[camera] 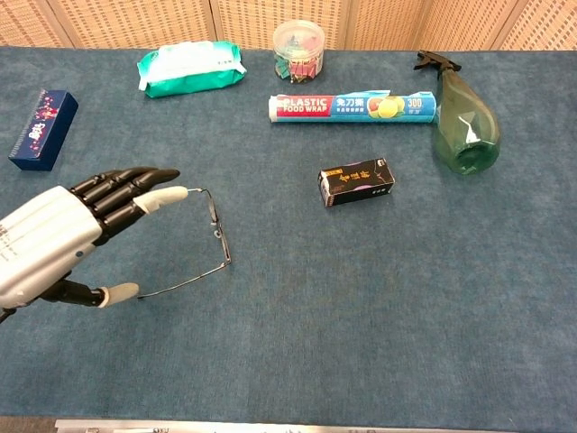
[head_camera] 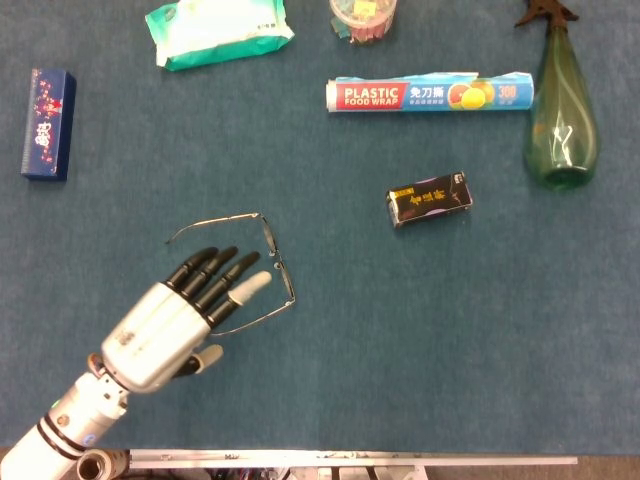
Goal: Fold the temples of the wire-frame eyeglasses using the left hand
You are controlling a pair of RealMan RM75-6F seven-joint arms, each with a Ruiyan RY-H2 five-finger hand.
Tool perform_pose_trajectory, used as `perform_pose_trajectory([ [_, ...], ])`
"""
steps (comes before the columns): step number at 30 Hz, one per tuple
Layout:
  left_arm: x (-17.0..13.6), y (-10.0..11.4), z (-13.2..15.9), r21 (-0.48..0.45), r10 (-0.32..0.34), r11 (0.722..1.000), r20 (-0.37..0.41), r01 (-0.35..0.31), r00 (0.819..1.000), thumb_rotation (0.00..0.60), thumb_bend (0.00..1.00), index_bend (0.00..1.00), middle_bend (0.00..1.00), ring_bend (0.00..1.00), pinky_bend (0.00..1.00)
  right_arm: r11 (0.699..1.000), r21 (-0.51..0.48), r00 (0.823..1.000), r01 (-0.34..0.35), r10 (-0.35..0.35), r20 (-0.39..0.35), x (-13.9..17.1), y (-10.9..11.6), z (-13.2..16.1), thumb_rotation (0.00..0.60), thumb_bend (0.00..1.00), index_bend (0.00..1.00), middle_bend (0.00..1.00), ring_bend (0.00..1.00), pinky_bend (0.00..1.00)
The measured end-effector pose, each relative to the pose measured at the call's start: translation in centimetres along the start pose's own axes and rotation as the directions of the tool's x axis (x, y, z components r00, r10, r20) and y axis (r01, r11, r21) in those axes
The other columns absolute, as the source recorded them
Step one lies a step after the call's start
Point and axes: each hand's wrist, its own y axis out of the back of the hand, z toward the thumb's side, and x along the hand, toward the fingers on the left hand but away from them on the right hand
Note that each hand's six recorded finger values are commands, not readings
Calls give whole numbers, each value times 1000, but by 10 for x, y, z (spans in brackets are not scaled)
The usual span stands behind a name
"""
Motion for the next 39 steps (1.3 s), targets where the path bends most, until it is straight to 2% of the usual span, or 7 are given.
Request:
perform_pose_trajectory([
  [4,5,-8,8,16,-3,1000,63,2,998,600,168,5,0,0,85,1000,-3,1000,6,-6,8,0,2,-2,600,186,332,291,228,382],
  [11,14,-23,22,43,-19,999,179,12,984,600,168,4,0,0,76,1000,-3,1000,4,-3,16,0,2,-4,600,185,331,291,228,382],
  [19,21,-21,26,24,28,999,220,-34,975,600,169,5,0,0,70,1000,-10,1000,12,-11,29,0,6,-8,600,185,332,291,228,382],
  [22,24,-16,27,16,72,997,236,-78,969,600,168,4,0,0,68,999,-20,998,31,-30,53,0,11,-13,600,186,331,291,228,382],
  [29,34,-20,29,47,117,990,277,-135,954,600,168,6,0,0,63,997,-33,994,71,-68,88,4,23,-22,600,186,331,291,228,382],
  [39,42,-31,32,63,104,990,285,-127,953,600,169,6,0,0,56,997,-38,993,68,-64,101,4,24,-25,600,186,331,291,228,382],
])
